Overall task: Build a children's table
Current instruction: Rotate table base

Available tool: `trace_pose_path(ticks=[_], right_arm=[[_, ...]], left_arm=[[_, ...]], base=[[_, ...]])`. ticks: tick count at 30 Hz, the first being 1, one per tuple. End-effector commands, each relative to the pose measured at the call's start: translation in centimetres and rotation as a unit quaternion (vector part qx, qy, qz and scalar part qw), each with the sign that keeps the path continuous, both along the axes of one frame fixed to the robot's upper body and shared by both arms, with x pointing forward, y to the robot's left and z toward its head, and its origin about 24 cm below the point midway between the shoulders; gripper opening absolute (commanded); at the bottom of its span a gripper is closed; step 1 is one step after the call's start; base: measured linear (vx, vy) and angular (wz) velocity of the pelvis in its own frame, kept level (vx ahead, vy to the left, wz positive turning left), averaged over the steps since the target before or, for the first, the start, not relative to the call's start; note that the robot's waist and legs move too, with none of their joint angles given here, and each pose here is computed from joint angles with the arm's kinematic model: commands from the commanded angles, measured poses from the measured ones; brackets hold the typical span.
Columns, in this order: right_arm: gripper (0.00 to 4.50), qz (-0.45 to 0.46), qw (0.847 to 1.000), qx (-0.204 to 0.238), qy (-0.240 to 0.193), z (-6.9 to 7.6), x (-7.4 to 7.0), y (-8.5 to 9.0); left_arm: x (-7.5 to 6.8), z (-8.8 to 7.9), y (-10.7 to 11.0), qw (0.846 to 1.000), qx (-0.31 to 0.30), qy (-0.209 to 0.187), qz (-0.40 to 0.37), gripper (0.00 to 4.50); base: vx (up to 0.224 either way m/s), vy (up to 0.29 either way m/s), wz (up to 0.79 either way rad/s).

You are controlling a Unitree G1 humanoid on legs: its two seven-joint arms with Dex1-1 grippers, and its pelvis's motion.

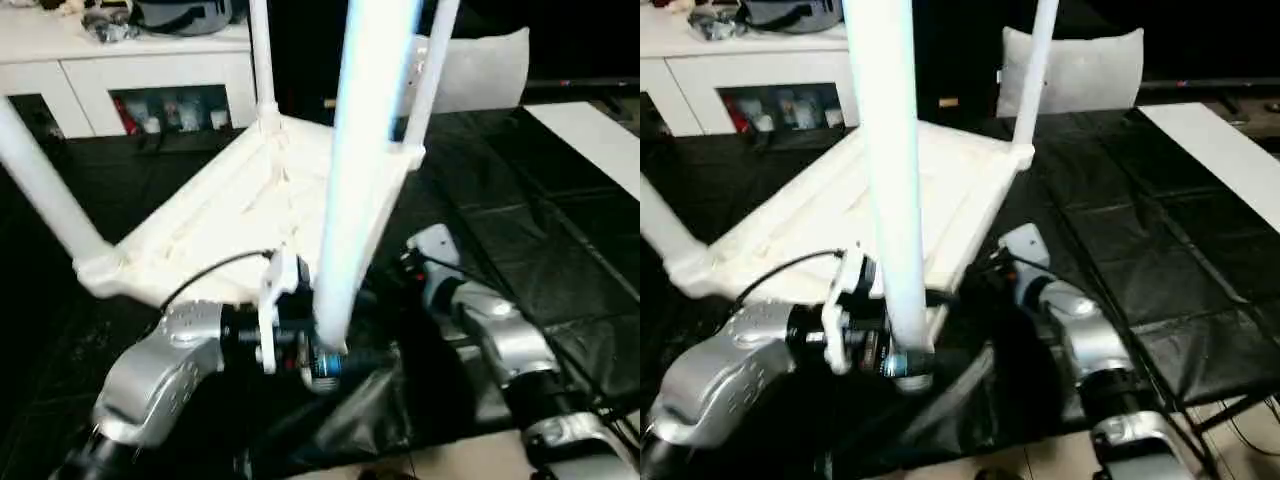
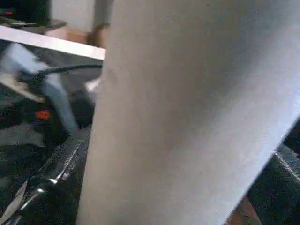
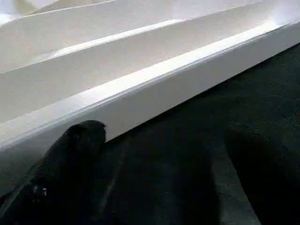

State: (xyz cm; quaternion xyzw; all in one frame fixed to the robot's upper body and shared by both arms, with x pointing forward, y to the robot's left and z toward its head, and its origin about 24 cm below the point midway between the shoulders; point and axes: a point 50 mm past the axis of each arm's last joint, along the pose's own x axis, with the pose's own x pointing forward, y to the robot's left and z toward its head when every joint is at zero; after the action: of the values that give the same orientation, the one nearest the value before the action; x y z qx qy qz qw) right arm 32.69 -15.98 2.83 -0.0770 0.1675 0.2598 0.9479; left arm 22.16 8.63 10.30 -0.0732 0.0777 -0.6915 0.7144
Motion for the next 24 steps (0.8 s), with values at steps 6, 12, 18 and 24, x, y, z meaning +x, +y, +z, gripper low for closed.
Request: trace_pose_path(ticks=[6, 12, 18, 24], right_arm=[[4.50, -0.024, 1.000, -0.013, -0.010, 0.5, 0.8, -1.3], [4.50, 0.030, 0.999, 0.009, -0.011, 0.3, 0.8, 2.1], [4.50, 0.093, 0.995, 0.038, -0.013, 0.2, 0.4, 6.2], [4.50, 0.096, 0.995, 0.036, -0.011, 0.0, 0.5, 7.1]], left_arm=[[-1.3, 1.3, -1.2, 0.998, -0.019, -0.013, -0.054, 4.46], [-1.5, 2.0, -2.3, 0.997, -0.037, -0.016, -0.067, 4.46], [-0.5, 1.9, -3.1, 0.998, -0.034, -0.033, -0.039, 4.46], [1.3, 1.6, -3.8, 0.998, -0.019, -0.059, 0.020, 4.46]], base=[[0.000, 0.000, 0.00], [0.000, 0.000, 0.00], [0.000, 0.000, 0.00], [0.000, 0.000, 0.00]])
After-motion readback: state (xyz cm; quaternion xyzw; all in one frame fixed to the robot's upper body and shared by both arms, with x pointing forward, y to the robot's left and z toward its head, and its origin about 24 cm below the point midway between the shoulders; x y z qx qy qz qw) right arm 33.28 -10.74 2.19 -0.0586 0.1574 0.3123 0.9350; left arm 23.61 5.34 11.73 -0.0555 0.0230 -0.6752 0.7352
